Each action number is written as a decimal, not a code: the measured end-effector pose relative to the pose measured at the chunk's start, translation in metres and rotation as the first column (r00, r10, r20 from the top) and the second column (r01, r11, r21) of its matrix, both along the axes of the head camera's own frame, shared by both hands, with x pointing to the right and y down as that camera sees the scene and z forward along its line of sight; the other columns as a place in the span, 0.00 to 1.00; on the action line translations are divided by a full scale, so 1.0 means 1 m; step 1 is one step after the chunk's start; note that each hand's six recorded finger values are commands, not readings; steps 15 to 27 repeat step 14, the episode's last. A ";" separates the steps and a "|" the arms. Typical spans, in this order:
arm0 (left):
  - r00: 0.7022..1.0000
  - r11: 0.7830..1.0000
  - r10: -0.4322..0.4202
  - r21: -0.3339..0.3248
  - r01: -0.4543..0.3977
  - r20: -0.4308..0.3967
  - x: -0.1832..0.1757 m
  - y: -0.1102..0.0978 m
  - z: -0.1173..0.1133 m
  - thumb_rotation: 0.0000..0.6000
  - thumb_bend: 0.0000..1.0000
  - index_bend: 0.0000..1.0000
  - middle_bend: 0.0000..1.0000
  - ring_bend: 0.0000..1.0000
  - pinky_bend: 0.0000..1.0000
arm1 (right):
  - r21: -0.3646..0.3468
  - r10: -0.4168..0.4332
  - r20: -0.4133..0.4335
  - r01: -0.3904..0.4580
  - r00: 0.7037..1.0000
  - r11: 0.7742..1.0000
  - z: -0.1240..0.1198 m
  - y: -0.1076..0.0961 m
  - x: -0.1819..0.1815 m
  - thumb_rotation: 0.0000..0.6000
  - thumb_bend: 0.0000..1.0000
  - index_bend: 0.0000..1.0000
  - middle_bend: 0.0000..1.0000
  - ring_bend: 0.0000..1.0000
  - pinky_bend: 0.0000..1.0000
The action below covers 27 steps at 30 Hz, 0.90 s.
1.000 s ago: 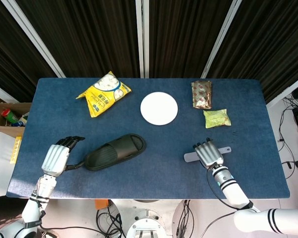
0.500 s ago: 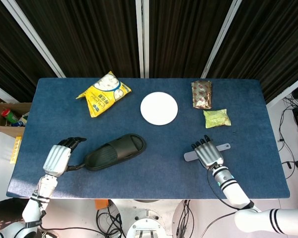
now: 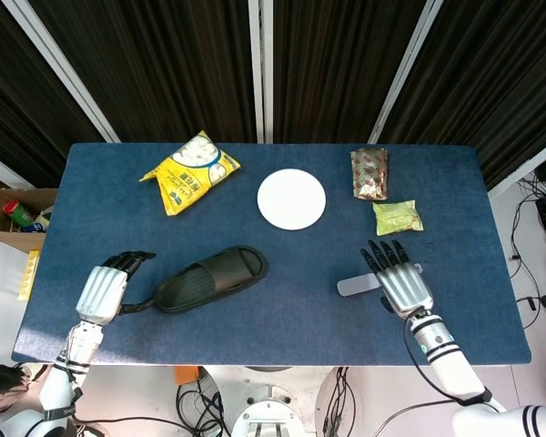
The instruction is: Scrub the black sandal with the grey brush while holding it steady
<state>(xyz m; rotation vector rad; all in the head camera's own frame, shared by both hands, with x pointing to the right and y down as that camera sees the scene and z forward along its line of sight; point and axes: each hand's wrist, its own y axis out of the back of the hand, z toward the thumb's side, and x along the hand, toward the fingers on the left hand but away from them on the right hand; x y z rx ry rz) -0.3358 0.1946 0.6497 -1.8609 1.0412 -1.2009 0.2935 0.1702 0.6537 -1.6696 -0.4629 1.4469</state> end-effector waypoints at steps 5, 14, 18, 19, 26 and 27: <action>0.997 1.000 -0.006 0.028 0.004 0.071 -0.008 0.001 -0.002 0.93 0.14 0.23 0.27 0.26 0.35 | 0.060 0.198 0.150 -0.209 0.969 0.976 -0.022 0.011 0.042 1.00 0.18 0.00 0.00 0.00 0.00; 0.971 0.994 -0.102 0.070 0.089 0.215 -0.047 0.017 -0.013 0.70 0.14 0.21 0.25 0.22 0.32 | 0.176 0.489 0.214 -0.526 0.845 0.832 -0.051 0.077 0.168 1.00 0.18 0.00 0.00 0.00 0.00; 0.971 0.994 -0.102 0.070 0.089 0.215 -0.047 0.017 -0.013 0.70 0.14 0.21 0.25 0.22 0.32 | 0.176 0.489 0.214 -0.526 0.845 0.832 -0.051 0.077 0.168 1.00 0.18 0.00 0.00 0.00 0.00; 0.971 0.994 -0.102 0.070 0.089 0.215 -0.047 0.017 -0.013 0.70 0.14 0.21 0.25 0.22 0.32 | 0.176 0.489 0.214 -0.526 0.845 0.832 -0.051 0.077 0.168 1.00 0.18 0.00 0.00 0.00 0.00; 0.971 0.994 -0.102 0.070 0.089 0.215 -0.047 0.017 -0.013 0.70 0.14 0.21 0.25 0.22 0.32 | 0.176 0.489 0.214 -0.526 0.845 0.832 -0.051 0.077 0.168 1.00 0.18 0.00 0.00 0.00 0.00; 0.971 0.994 -0.102 0.070 0.089 0.215 -0.047 0.017 -0.013 0.70 0.14 0.21 0.25 0.22 0.32 | 0.176 0.489 0.214 -0.526 0.845 0.832 -0.051 0.077 0.168 1.00 0.18 0.00 0.00 0.00 0.00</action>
